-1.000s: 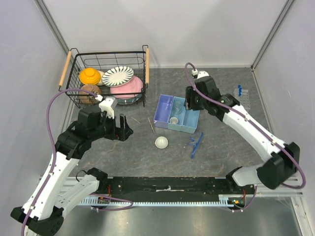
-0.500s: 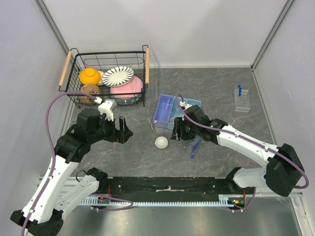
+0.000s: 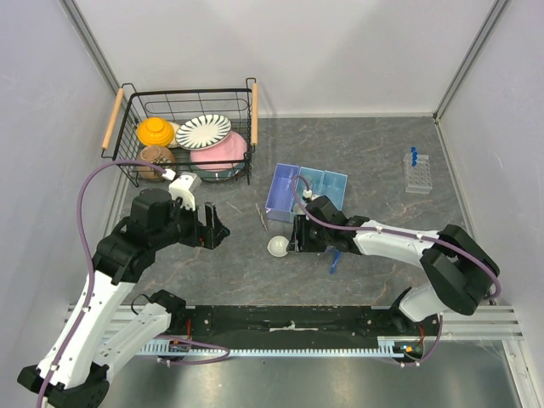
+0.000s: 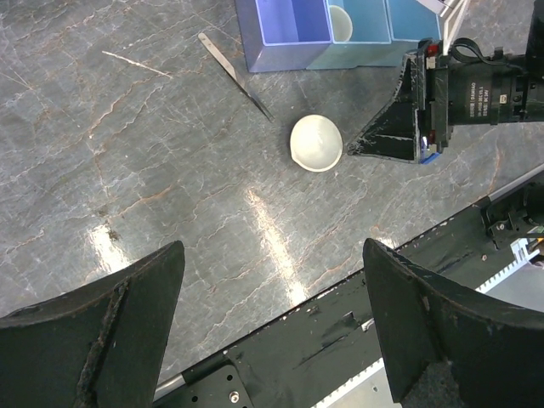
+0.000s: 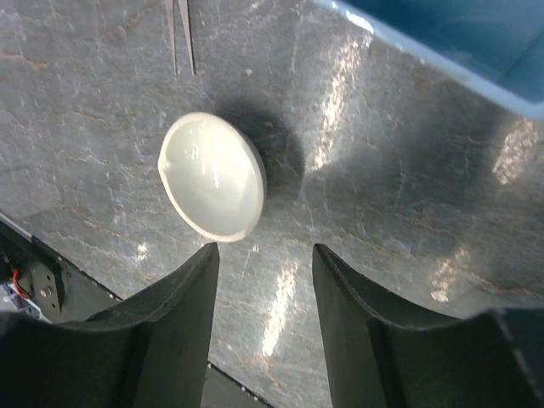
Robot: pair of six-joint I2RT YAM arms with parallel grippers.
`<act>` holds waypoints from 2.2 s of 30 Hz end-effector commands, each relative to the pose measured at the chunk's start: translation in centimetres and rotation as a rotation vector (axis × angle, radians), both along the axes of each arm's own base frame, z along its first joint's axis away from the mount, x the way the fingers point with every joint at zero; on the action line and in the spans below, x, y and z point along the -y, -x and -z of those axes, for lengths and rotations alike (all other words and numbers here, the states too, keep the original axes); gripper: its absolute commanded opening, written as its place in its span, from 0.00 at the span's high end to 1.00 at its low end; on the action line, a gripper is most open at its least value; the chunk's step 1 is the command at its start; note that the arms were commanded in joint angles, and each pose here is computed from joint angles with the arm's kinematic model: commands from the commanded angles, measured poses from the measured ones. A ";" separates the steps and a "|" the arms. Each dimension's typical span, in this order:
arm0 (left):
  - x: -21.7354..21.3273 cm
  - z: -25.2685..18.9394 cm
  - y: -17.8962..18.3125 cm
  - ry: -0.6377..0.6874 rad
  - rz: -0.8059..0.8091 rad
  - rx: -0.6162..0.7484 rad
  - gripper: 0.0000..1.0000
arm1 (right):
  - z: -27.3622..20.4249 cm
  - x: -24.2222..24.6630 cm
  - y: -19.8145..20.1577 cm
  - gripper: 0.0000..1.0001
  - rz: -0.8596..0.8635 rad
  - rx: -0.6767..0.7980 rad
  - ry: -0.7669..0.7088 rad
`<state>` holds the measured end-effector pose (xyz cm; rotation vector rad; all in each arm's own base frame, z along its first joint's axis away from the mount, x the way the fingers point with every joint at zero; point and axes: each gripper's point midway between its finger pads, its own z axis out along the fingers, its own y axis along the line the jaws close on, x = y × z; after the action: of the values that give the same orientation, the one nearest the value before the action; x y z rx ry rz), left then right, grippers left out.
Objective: Organize the chemistry lab equipment
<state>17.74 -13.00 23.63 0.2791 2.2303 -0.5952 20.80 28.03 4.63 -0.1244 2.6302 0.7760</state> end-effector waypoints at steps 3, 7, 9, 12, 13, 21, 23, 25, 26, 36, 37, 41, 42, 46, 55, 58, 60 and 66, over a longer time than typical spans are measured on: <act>0.4 -0.5 -0.1 0.017 0.016 0.010 0.08 | 0.0 -1.6 -2.0 0.45 0.048 0.053 -0.053; 0.5 -0.4 0.0 0.017 0.020 0.007 0.08 | 0.9 -1.8 -1.9 0.46 0.051 0.034 -0.041; 0.4 -0.4 -0.2 0.014 0.017 0.010 0.08 | 1.0 -2.2 -2.2 0.48 0.056 0.040 -0.051; 0.4 -0.4 -0.2 0.013 0.018 0.011 0.08 | 1.6 -2.3 -2.3 0.50 0.059 0.035 -0.048; 0.5 -0.4 -0.2 0.012 0.021 0.011 0.08 | 1.7 -2.4 -2.4 0.53 0.062 0.034 -0.047; 0.5 -0.3 -0.4 0.006 0.024 0.011 0.08 | 2.5 -2.8 -2.4 0.86 0.064 0.022 -0.044; 0.5 -0.4 -0.4 0.007 0.021 0.016 0.08 | 2.5 -2.9 -2.4 1.00 0.061 0.020 -0.036; 0.5 -0.3 -0.4 0.007 0.023 0.016 0.08 | 2.0 -3.0 -2.5 1.00 0.056 0.033 -0.032; 0.5 -0.3 -0.4 0.008 0.022 0.015 0.08 | 1.6 -2.9 -2.4 1.00 0.047 0.040 -0.024; 0.7 -0.6 -0.7 0.016 0.030 0.027 0.08 | -7.2 0.0 -1.8 1.00 0.050 0.204 0.041; 0.8 -0.7 -0.6 0.020 0.035 0.025 0.08 | -8.7 0.8 -2.0 1.00 0.065 0.246 0.047; 1.1 -1.1 -0.7 0.034 0.044 0.032 0.08 | -10.5 5.1 -3.1 1.00 0.112 0.333 0.244; 1.2 -1.1 -0.7 0.034 0.047 0.034 0.08 | -11.0 6.4 -3.3 1.00 0.121 0.346 0.311; 1.1 -1.3 -0.5 0.037 0.051 0.040 0.08 | -13.2 10.5 -5.0 1.00 0.215 0.419 0.468; 1.1 -1.6 -0.4 0.042 0.054 0.050 0.08 | -16.2 17.4 -9.4 1.00 0.377 0.434 0.626; 1.2 -1.6 -0.4 0.041 0.061 0.052 0.08 | -15.5 17.7 -10.7 1.00 0.381 0.421 0.628; 1.2 -1.7 -0.4 0.040 0.062 0.056 0.08 | -14.9 17.7 -11.5 1.00 0.379 0.413 0.620; 1.3 -1.9 -0.1 0.050 0.075 0.062 0.08 | -12.5 15.8 -13.6 1.00 0.303 0.364 0.606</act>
<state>17.79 -13.72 23.68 0.3024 2.2313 -0.6356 32.02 10.39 16.13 0.0241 2.3991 -0.2174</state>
